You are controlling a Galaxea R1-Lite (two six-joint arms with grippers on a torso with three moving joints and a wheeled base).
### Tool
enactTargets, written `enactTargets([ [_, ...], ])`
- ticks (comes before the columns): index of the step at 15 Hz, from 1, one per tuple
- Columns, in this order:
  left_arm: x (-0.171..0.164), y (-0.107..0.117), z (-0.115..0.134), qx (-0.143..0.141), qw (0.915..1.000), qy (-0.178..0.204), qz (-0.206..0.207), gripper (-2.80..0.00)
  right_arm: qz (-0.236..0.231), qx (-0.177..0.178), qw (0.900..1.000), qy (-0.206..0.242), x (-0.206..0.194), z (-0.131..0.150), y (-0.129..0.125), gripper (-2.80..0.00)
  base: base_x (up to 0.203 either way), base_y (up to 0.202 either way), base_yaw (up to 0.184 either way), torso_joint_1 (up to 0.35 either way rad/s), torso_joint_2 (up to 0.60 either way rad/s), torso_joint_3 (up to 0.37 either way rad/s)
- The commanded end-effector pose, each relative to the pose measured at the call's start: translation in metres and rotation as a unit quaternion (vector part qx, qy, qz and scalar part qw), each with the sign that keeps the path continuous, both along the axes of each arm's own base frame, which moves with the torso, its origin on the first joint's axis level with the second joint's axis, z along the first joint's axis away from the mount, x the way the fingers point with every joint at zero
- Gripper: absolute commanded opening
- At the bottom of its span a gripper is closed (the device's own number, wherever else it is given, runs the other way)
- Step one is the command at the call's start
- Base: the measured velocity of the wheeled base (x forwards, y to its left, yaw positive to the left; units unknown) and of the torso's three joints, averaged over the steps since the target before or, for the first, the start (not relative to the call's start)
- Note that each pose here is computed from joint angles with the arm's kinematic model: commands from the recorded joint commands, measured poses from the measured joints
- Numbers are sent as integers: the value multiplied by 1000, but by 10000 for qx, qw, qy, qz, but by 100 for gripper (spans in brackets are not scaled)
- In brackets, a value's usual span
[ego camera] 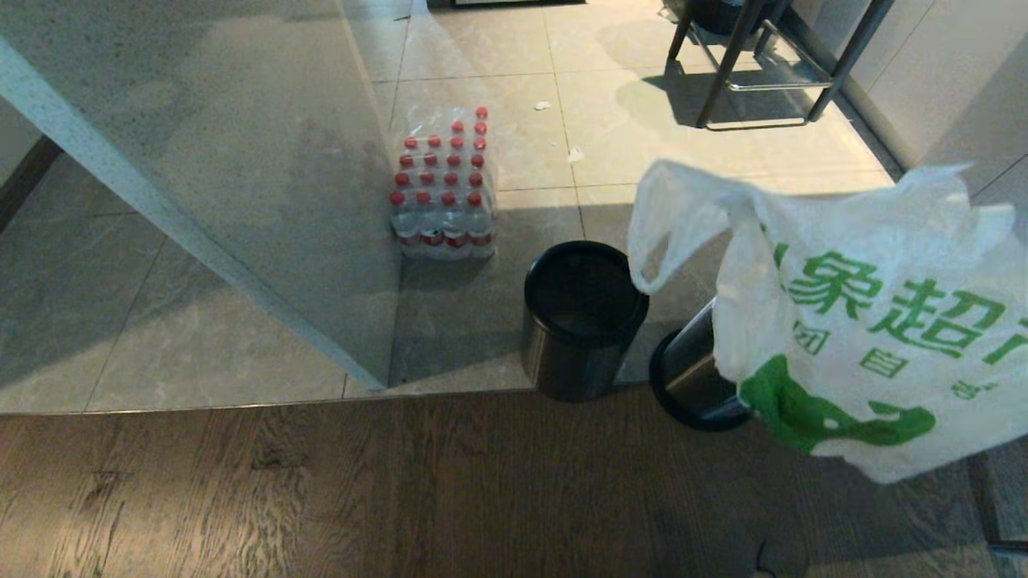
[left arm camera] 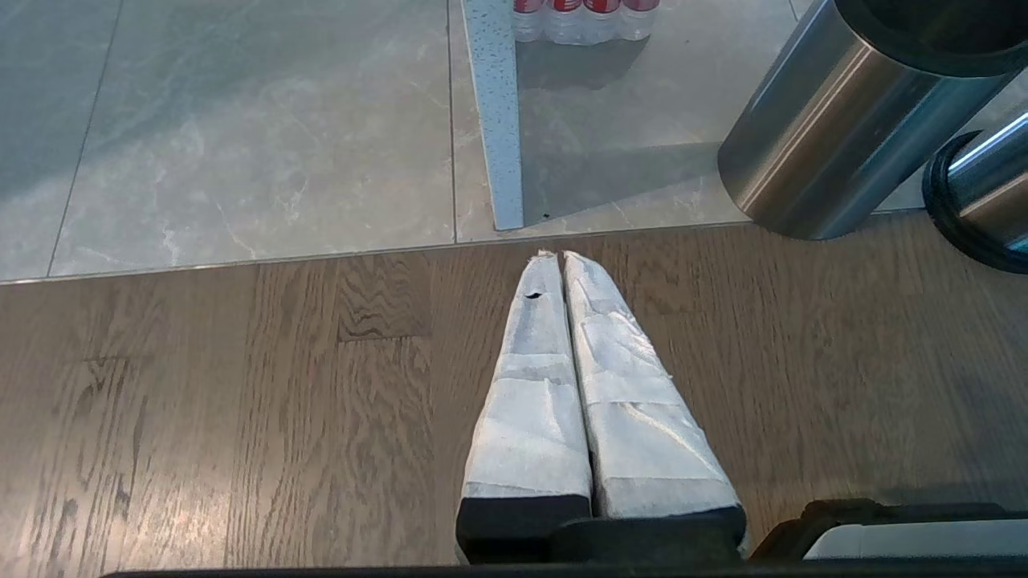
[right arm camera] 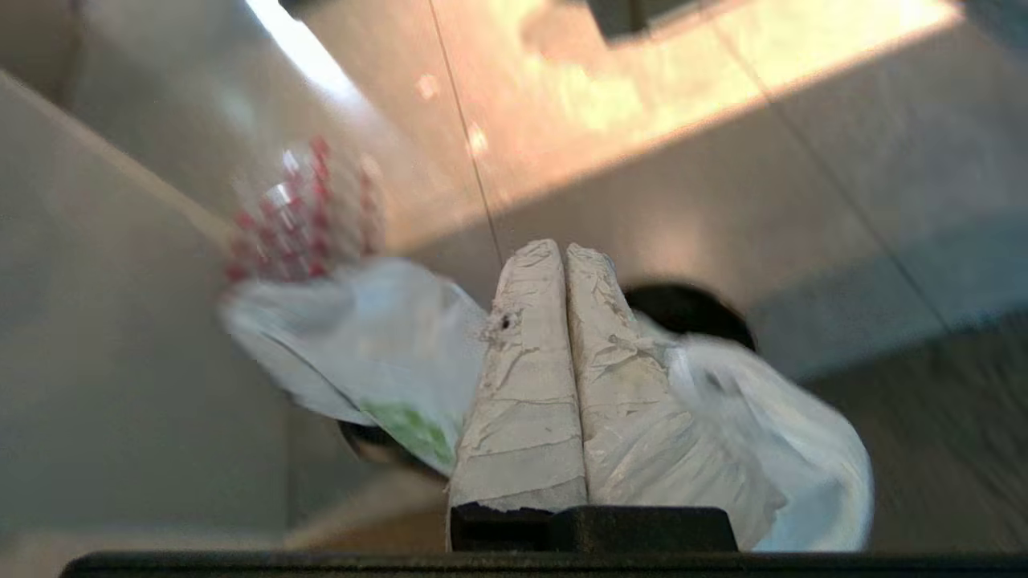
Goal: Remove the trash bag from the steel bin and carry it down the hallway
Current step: Put the trash bag at the door
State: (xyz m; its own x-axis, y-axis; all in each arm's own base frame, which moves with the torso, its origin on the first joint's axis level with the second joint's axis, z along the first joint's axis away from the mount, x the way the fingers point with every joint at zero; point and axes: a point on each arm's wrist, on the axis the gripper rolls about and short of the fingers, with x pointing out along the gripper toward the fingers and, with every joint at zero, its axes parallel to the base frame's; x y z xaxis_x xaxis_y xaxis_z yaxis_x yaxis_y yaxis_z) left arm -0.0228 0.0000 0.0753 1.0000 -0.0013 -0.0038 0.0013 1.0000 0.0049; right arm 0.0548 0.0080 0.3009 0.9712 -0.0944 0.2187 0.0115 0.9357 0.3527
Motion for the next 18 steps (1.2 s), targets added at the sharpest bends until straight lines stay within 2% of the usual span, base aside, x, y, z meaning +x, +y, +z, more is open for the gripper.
enactTargets([
  [1,0,0,0,-1,10000,12,-1,-280,0,-28,9997,244,4,-17,1,-280,0,0,0,0,0,0],
  [4,0,0,0,-1,10000,9,-1,-280,4,-17,9995,303,12,-13,4,-280,0,0,0,0,0,0],
  [8,0,0,0,-1,10000,4,-1,-280,-169,-103,9991,375,-13,-31,-5,-280,0,0,0,0,0,0],
  [11,0,0,0,-1,10000,10,-1,-280,-814,-426,9935,675,-28,-60,-13,-280,0,0,0,0,0,0],
  [13,0,0,0,-1,10000,11,-1,-280,-1164,-950,9866,634,-43,-66,-16,-280,0,0,0,0,0,0],
  [15,0,0,0,-1,10000,10,-1,-280,-1224,-1231,9830,596,-49,-70,-15,-280,0,0,0,0,0,0],
  [17,0,0,0,-1,10000,12,-1,-280,-1217,-1266,9838,362,-59,-68,-15,-280,0,0,0,0,0,0],
  [18,0,0,0,-1,10000,12,-1,-280,-1260,-1292,9826,435,-62,-76,-15,-280,0,0,0,0,0,0],
])
